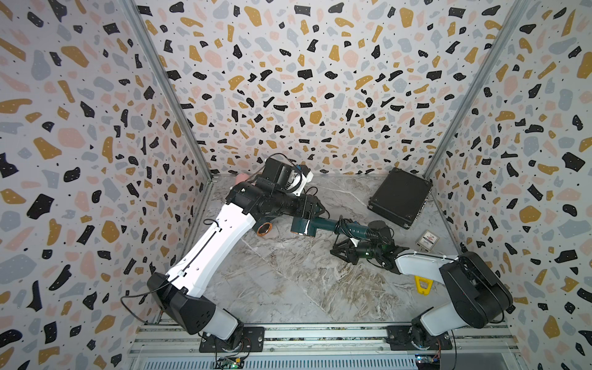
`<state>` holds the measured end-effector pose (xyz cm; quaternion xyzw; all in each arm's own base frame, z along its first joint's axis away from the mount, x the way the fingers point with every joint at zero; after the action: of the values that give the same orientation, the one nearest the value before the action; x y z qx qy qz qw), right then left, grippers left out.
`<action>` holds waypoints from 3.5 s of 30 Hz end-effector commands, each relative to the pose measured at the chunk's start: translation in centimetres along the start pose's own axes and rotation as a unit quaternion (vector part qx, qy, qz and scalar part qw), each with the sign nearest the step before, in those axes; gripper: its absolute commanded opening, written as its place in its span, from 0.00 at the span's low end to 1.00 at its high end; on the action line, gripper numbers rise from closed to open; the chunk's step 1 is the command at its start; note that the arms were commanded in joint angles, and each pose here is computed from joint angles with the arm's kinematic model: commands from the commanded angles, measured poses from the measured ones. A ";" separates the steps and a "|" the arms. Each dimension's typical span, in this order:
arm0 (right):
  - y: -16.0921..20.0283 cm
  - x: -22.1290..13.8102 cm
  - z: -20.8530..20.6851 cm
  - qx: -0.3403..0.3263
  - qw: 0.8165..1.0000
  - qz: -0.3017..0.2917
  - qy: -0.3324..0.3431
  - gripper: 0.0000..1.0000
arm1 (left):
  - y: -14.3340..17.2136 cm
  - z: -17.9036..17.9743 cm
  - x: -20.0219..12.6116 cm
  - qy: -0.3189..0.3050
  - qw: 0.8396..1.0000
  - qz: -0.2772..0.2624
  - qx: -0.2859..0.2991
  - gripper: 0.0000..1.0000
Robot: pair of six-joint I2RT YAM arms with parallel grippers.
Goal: Wrap the cord around the hair dryer
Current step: Wrap the power cord around the hair dryer.
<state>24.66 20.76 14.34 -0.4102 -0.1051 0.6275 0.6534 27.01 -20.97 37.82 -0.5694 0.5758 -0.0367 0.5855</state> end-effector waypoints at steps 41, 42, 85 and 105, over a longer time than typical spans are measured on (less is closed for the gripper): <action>0.2 -3.1 8.2 -0.056 0.971 0.144 0.181 0.00 | 7.4 18.8 3.2 -0.445 0.874 -0.090 -0.175 0.00; -0.5 -3.2 8.9 -0.067 0.972 0.136 0.179 0.00 | 7.3 18.6 3.6 -0.454 0.873 -0.081 -0.160 0.00; -11.9 -2.3 -0.4 -0.041 0.990 0.013 0.133 0.00 | 9.1 3.4 2.2 0.023 0.998 -0.049 0.008 0.00; -5.8 -0.1 -1.8 0.034 0.988 -0.134 0.068 0.00 | 11.0 10.8 5.7 -0.066 0.894 -0.231 -0.379 0.00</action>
<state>29.87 20.22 15.90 -0.4205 -0.0656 0.5425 0.7243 28.45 -14.25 20.93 -0.8193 0.4124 0.1267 0.3775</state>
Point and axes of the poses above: each gripper's point midway between its finger pads, its own x axis out along the fingers, its own z axis along the line the jaws close on, y = z × x, the point moved 8 cm from there along -x, back along the fingers, and after that the axes turned 15 degrees about x, right-handed, at the moved point
